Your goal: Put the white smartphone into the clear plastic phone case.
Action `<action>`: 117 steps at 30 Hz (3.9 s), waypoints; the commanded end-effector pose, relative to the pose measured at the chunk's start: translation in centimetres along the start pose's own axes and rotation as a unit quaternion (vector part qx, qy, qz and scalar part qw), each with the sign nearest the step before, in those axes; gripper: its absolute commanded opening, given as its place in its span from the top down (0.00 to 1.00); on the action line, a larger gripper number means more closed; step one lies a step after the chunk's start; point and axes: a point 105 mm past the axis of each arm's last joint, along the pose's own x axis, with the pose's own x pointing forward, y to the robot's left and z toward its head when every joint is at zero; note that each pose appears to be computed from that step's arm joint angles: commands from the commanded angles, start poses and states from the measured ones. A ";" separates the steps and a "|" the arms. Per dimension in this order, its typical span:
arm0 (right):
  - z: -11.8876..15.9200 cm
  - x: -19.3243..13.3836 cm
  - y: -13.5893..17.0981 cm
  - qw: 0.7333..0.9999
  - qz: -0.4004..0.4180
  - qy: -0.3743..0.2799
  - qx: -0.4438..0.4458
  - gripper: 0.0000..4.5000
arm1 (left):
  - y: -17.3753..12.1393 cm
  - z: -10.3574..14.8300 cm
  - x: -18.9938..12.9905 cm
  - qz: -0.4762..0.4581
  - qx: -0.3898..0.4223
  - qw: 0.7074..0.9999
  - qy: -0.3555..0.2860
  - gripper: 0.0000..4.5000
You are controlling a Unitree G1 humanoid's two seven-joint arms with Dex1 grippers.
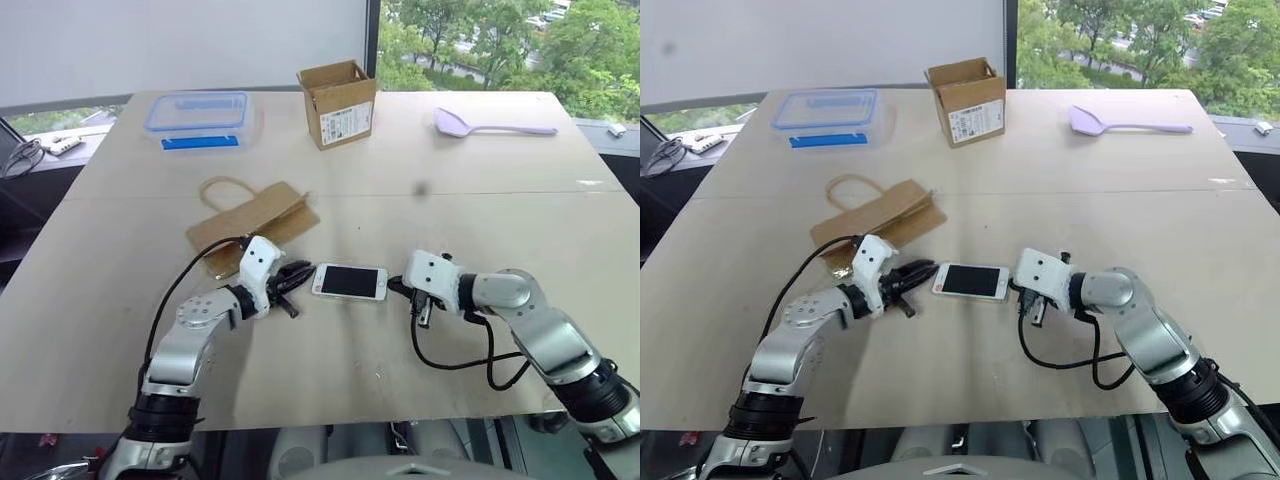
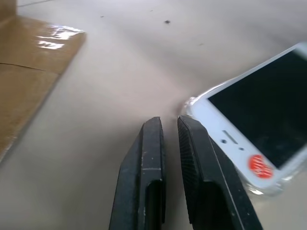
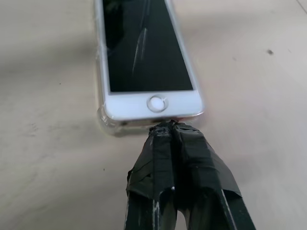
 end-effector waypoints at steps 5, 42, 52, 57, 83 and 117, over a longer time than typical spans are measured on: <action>0.8 -3.0 -1.4 0.996 -0.055 -0.031 0.057 1.00 | -3.0 2.5 -0.4 -0.122 0.006 0.992 -0.034 1.00; -1.7 4.1 2.8 0.985 0.137 0.073 0.075 1.00 | -4.5 0.3 2.6 -0.118 0.053 0.991 0.034 1.00; -4.8 4.9 3.8 0.972 0.158 0.146 0.099 1.00 | -4.7 0.4 2.3 -0.107 0.046 0.993 0.037 1.00; -5.8 4.8 4.0 0.966 0.161 0.173 0.103 1.00 | -4.7 0.4 2.3 -0.107 0.046 0.992 0.041 1.00; -10.3 5.7 7.0 0.945 0.147 0.226 0.188 1.00 | -5.2 0.4 2.5 -0.116 0.045 0.991 0.045 1.00; -6.1 -14.2 0.9 0.973 -0.168 -0.051 0.153 0.00 | -5.3 -0.8 -8.6 0.023 -0.043 0.999 -0.006 0.02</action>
